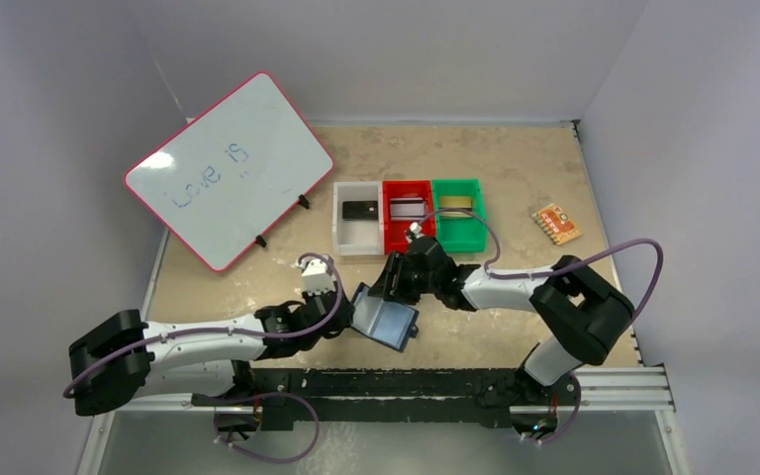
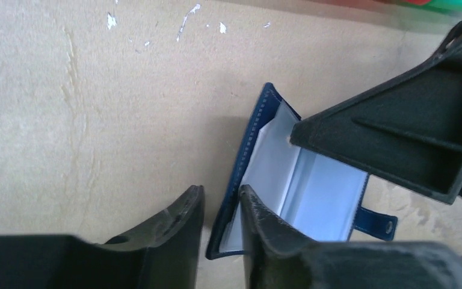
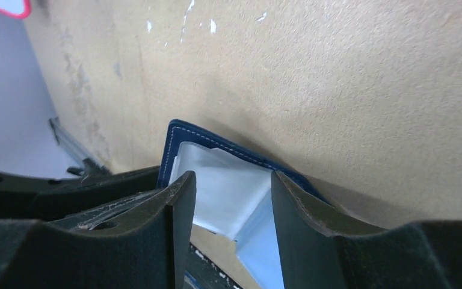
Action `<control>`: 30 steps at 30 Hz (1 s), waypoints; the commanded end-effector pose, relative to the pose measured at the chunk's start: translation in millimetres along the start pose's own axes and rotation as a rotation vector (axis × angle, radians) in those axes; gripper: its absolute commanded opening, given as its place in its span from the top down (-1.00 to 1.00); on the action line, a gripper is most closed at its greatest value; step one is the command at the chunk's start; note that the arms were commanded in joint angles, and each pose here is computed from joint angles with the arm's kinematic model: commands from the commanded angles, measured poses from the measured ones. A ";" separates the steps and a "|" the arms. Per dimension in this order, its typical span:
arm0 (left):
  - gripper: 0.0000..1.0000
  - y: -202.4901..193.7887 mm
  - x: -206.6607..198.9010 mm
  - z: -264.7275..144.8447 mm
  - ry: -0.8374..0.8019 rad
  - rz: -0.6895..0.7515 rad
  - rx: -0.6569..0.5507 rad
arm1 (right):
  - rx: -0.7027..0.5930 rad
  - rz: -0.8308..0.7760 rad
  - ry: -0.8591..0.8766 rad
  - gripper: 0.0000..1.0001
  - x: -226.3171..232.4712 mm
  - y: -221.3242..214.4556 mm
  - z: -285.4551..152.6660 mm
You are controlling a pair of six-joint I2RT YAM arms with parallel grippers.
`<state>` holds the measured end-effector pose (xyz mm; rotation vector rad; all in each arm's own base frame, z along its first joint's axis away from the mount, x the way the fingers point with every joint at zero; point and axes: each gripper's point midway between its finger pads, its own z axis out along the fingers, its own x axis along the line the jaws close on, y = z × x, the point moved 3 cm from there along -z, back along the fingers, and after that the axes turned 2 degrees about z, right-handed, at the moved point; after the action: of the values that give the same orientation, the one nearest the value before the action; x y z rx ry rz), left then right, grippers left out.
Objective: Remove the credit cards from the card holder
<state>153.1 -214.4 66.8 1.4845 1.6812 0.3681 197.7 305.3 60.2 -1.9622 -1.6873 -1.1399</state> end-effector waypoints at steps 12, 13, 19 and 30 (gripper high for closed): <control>1.00 -1.7 -14.3 0.5 -0.111 -0.061 0.033 | -0.080 -0.014 -0.190 -0.02 6.2 -14.0 -40.6; 1.00 -2.4 -13.2 -0.2 -0.112 -0.083 0.031 | -0.078 -0.009 -0.214 -0.02 0.5 -16.2 -44.5; 1.00 2.0 -1.6 -0.6 -0.060 -0.186 -0.018 | -0.069 -0.016 -0.263 -0.04 -8.4 -19.2 -56.2; 1.00 9.5 -10.4 -7.4 -0.021 -0.256 -0.105 | -0.045 -0.021 -0.288 -0.05 -12.1 -21.6 -49.7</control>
<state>145.2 -214.0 66.0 1.2870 1.7709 0.2667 154.6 262.7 74.3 -2.2254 -1.8420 -0.9303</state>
